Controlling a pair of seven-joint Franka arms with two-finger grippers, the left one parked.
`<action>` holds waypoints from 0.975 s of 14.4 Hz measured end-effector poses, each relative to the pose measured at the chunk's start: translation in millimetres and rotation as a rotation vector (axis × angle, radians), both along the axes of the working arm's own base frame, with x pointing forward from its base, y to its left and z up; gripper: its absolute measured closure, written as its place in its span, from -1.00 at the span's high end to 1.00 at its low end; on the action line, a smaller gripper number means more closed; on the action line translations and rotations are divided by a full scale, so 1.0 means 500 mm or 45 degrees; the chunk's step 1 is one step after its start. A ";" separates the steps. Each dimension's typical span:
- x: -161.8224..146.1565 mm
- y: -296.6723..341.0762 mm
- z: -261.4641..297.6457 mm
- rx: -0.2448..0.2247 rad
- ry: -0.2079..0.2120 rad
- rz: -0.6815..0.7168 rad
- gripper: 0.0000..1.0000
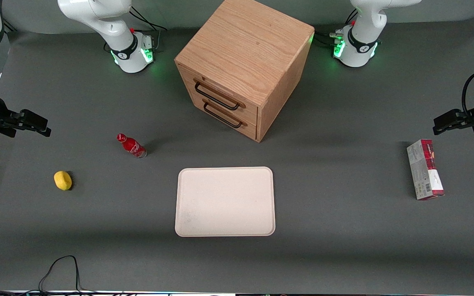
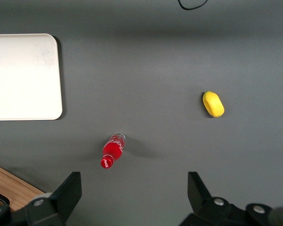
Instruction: Open upper drawer
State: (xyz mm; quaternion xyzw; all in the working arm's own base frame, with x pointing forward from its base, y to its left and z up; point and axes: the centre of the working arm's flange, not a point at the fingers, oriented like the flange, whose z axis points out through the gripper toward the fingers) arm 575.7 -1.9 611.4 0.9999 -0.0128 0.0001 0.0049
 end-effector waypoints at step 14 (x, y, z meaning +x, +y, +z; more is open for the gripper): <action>-0.007 0.202 0.019 0.006 -0.023 0.223 1.00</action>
